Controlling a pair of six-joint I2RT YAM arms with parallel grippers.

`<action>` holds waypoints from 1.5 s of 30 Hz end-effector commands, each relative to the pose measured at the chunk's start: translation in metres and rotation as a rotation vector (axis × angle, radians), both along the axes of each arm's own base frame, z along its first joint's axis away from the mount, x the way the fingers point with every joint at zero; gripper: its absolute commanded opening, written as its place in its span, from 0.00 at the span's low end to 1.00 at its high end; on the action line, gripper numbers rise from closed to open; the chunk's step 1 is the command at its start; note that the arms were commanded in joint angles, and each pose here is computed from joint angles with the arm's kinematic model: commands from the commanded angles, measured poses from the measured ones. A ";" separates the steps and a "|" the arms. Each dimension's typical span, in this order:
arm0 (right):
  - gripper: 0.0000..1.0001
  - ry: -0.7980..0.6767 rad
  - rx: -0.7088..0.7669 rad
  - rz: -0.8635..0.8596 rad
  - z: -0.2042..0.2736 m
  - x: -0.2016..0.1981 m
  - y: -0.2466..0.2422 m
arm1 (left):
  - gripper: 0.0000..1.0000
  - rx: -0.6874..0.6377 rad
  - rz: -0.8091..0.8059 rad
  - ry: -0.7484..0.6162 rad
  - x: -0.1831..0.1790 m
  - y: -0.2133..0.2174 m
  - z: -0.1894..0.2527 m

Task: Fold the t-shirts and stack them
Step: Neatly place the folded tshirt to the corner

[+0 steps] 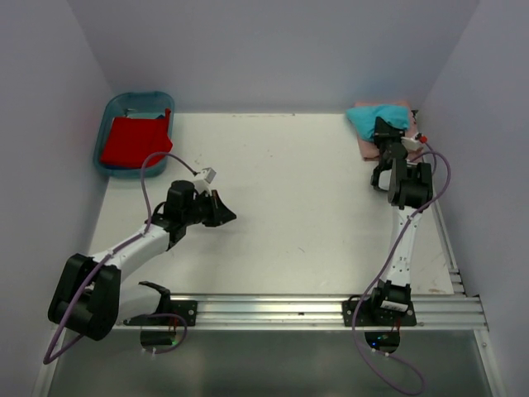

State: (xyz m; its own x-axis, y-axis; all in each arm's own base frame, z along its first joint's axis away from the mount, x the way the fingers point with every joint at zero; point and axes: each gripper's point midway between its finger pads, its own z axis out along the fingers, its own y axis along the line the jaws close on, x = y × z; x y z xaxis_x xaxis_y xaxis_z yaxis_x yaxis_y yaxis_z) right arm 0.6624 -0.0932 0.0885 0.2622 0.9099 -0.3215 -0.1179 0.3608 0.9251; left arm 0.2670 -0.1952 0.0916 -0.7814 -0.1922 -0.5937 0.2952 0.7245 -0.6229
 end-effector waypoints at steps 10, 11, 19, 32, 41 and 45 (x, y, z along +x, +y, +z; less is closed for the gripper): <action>0.99 -0.162 -0.006 -0.047 0.125 -0.058 0.005 | 0.00 -0.030 0.011 -0.039 -0.002 0.000 0.010; 0.99 -0.145 0.005 -0.045 0.127 -0.061 0.006 | 0.00 -0.031 0.010 -0.042 -0.002 0.000 0.011; 0.99 0.082 0.051 -0.015 0.162 -0.095 0.023 | 0.00 -0.049 0.005 -0.051 -0.004 -0.001 0.013; 0.99 0.292 -0.193 0.235 0.178 -0.178 0.099 | 0.00 -0.084 0.006 -0.112 -0.008 -0.001 0.036; 0.99 0.512 -0.747 0.570 0.136 -0.293 0.227 | 0.80 -0.054 0.117 -0.387 0.012 0.019 0.117; 0.99 0.623 -0.852 0.834 0.103 -0.330 0.253 | 1.00 -0.040 0.118 -0.417 0.014 0.021 0.133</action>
